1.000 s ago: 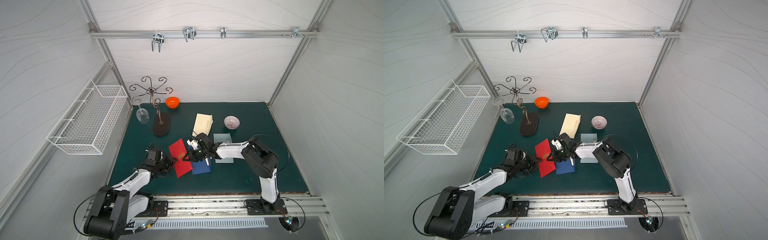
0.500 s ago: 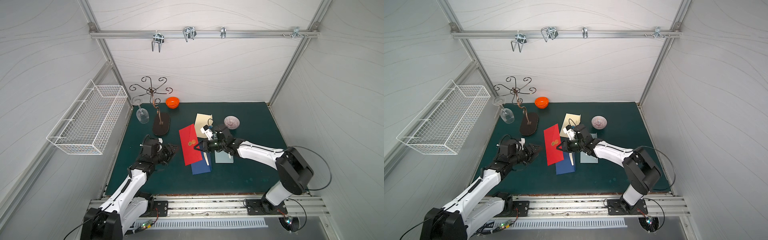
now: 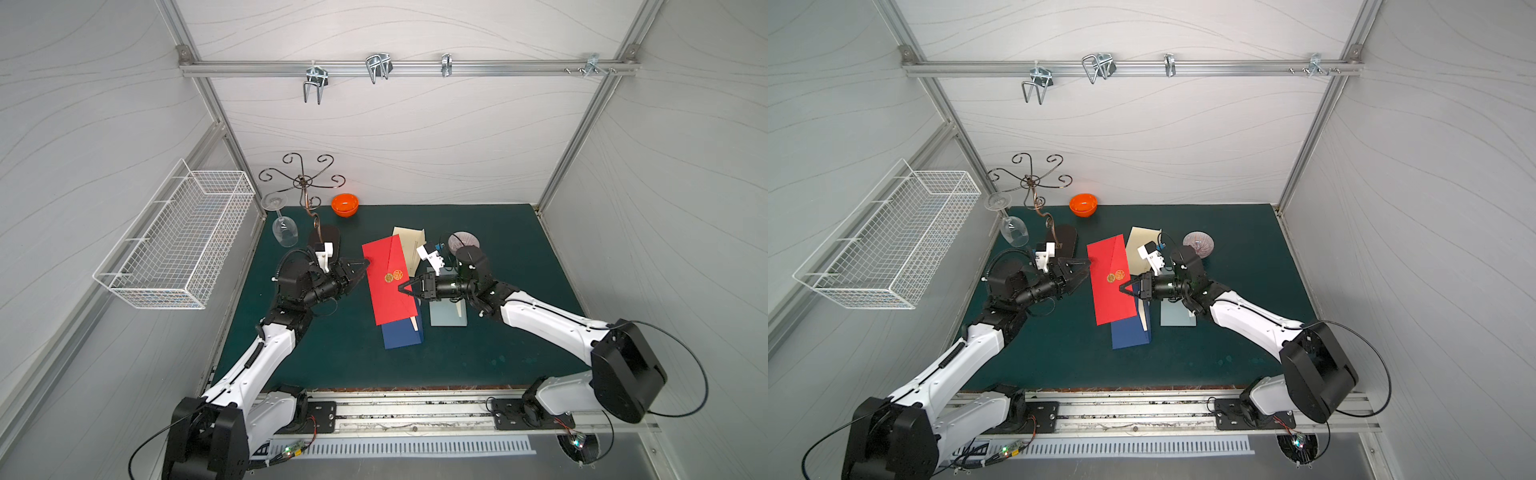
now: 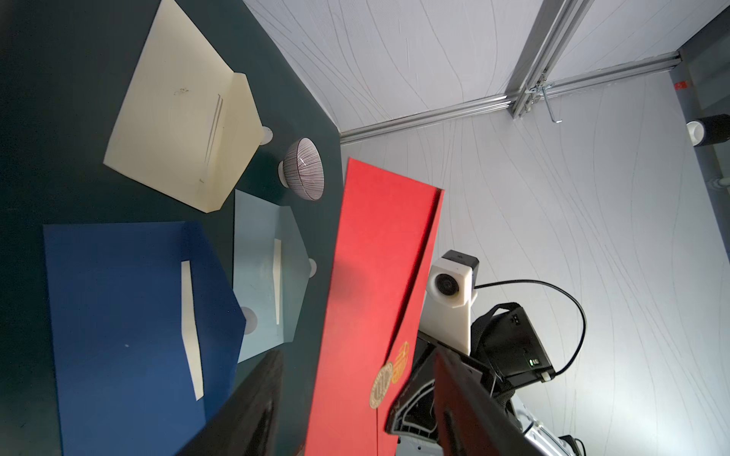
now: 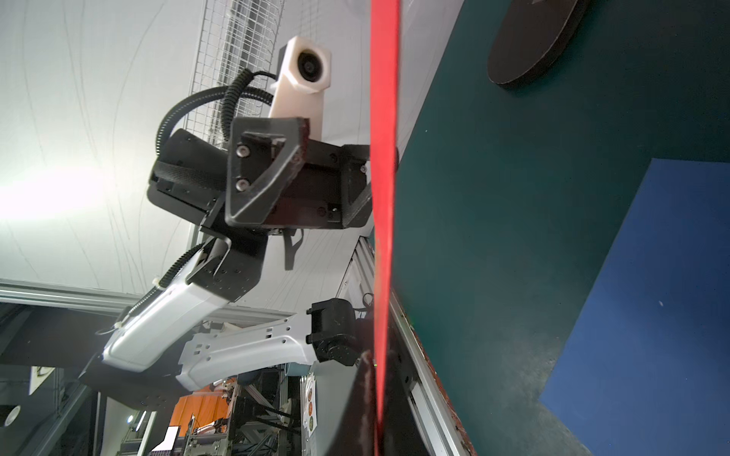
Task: Open the envelope
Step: Pick up the envelope from the center of the board.
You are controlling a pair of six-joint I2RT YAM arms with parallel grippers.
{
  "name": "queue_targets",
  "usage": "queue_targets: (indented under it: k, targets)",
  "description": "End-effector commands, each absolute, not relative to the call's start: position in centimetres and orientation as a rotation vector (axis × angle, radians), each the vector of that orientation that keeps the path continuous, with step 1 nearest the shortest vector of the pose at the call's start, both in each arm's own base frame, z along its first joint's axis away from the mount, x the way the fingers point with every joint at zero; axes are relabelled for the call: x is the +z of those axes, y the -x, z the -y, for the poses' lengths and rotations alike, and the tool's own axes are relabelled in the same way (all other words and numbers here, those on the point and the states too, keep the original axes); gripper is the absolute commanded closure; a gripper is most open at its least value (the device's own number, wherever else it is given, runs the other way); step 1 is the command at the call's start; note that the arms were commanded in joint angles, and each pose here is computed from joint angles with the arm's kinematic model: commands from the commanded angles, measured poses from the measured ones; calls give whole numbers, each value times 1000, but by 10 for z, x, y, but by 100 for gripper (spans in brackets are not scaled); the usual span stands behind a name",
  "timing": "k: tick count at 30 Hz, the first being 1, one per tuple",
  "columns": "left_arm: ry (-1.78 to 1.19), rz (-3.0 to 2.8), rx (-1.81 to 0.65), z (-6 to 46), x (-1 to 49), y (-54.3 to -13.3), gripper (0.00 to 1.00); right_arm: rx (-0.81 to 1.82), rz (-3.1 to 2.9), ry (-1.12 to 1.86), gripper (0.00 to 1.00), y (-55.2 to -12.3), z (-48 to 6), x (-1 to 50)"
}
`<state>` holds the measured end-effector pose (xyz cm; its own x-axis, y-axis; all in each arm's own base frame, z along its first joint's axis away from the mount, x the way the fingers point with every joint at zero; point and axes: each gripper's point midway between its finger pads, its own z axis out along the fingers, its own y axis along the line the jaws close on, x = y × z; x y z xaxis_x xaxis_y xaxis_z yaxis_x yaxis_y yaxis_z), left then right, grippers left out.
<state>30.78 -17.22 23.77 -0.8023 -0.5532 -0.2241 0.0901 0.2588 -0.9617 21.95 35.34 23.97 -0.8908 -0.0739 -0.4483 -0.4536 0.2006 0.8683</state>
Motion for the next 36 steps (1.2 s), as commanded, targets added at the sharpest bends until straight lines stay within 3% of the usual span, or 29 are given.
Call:
queue_targets:
  k: [1, 14, 25, 31, 36]
  targets:
    - [314, -1911, -1652, 181, 271, -310, 38, 1793, -2108, 527, 93, -216, -354, 253]
    - [256, -1850, -1715, 189, 287, -313, 52, 1855, -2106, 546, 91, -215, -363, 248]
    - [254, -1879, -1670, 187, 279, -308, 97, 1753, -2202, 491, 86, -222, -359, 229]
    - [229, -1956, -1576, 184, 269, -302, 100, 1541, -2332, 425, 74, -231, -343, 211]
    - [212, -2089, -1394, 177, 251, -296, 100, 1274, -2446, 315, 53, -243, -319, 202]
